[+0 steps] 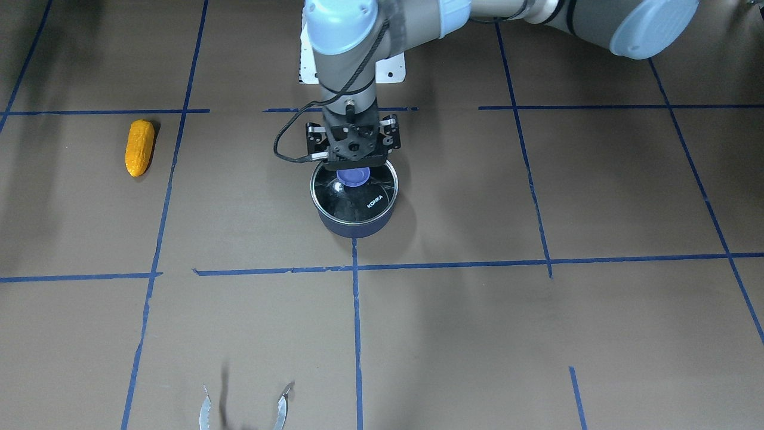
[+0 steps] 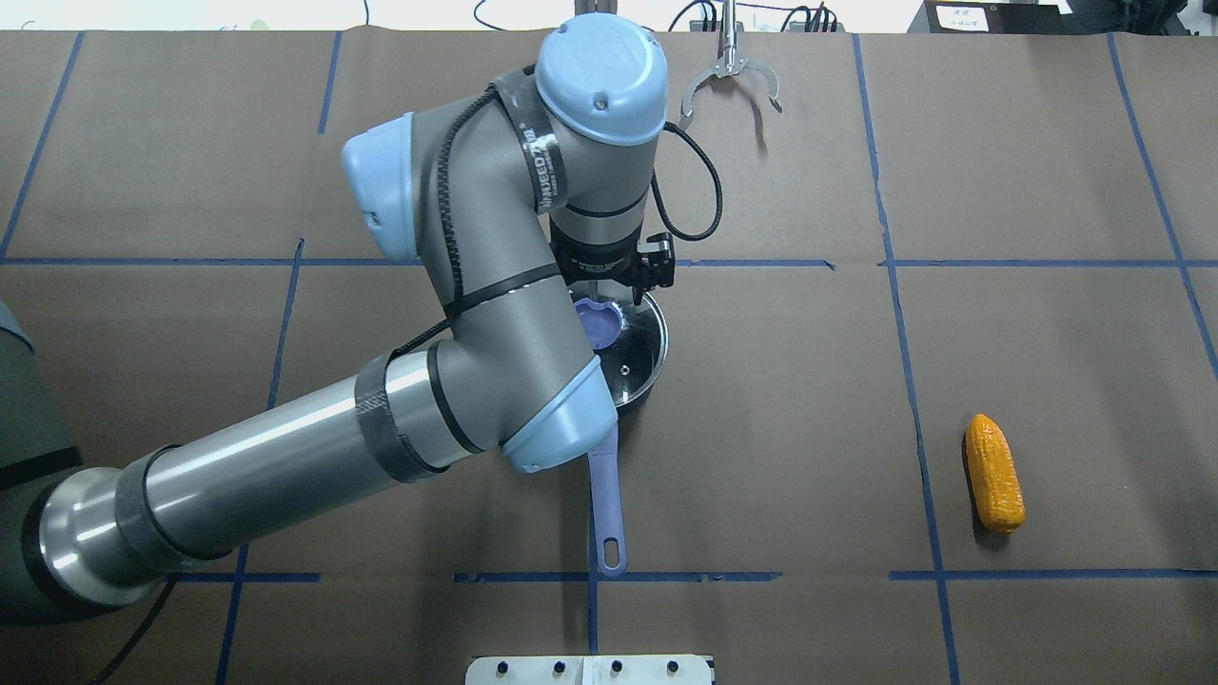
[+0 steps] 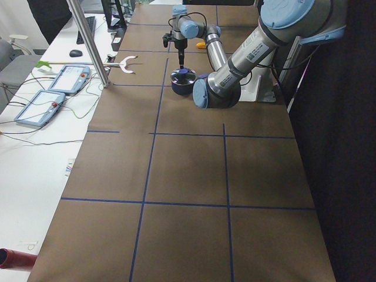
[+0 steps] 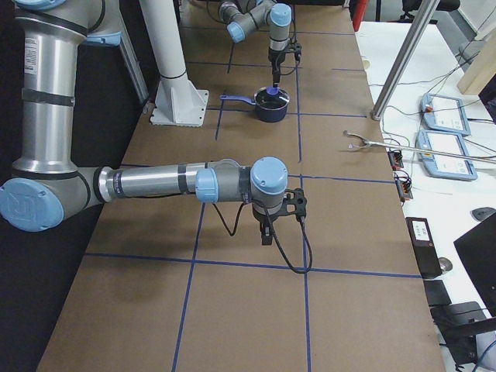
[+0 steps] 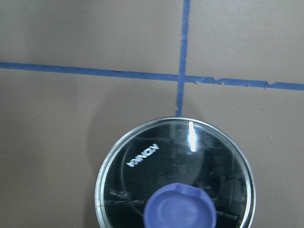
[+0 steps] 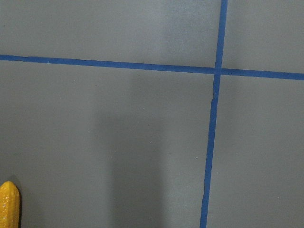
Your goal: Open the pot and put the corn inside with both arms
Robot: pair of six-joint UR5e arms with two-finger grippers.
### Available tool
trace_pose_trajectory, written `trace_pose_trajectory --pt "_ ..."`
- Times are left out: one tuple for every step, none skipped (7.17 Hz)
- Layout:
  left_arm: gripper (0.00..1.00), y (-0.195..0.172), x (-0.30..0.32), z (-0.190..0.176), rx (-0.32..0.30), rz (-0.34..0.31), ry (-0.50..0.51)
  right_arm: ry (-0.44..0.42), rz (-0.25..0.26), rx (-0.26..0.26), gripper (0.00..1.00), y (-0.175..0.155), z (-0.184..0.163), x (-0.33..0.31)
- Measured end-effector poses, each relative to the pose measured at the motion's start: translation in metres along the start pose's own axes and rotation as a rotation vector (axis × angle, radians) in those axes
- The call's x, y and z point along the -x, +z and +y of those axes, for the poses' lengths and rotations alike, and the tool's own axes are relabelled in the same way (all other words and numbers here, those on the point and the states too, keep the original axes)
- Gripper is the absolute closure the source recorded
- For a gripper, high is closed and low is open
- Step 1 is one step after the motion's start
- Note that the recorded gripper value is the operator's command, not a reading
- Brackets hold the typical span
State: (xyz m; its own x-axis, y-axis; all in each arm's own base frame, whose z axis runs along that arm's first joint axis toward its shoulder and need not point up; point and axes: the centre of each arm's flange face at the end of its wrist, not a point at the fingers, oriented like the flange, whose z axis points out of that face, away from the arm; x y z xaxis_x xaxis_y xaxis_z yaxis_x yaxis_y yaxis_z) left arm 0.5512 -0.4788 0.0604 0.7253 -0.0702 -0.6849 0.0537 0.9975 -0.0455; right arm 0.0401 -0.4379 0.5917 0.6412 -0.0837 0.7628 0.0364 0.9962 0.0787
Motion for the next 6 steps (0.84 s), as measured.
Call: trace_pose_trajectory --pt "0.0 0.009 -0.004 0.001 -0.001 -0.012 0.01 -0.001 0.0 0.0 0.0 0.0 0.0 0.0" --pt "0.0 0.016 -0.006 -0.001 -0.016 -0.023 0.022 -0.002 0.0 0.0 0.0 0.0 0.0 0.0" --pt "0.0 0.024 -0.007 -0.005 -0.031 -0.023 0.03 -0.002 0.0 0.0 0.0 0.0 0.001 0.0" --pt "0.0 0.033 -0.008 -0.007 -0.039 -0.019 0.032 -0.002 0.0 0.001 0.0 0.0 0.001 0.0" --pt "0.0 0.041 -0.008 -0.007 -0.038 -0.017 0.034 -0.001 0.0 0.001 0.0 0.0 0.001 0.0" --pt "0.0 0.048 -0.006 -0.006 -0.037 -0.016 0.036 -0.001 0.0 0.001 0.0 0.0 0.001 0.0"
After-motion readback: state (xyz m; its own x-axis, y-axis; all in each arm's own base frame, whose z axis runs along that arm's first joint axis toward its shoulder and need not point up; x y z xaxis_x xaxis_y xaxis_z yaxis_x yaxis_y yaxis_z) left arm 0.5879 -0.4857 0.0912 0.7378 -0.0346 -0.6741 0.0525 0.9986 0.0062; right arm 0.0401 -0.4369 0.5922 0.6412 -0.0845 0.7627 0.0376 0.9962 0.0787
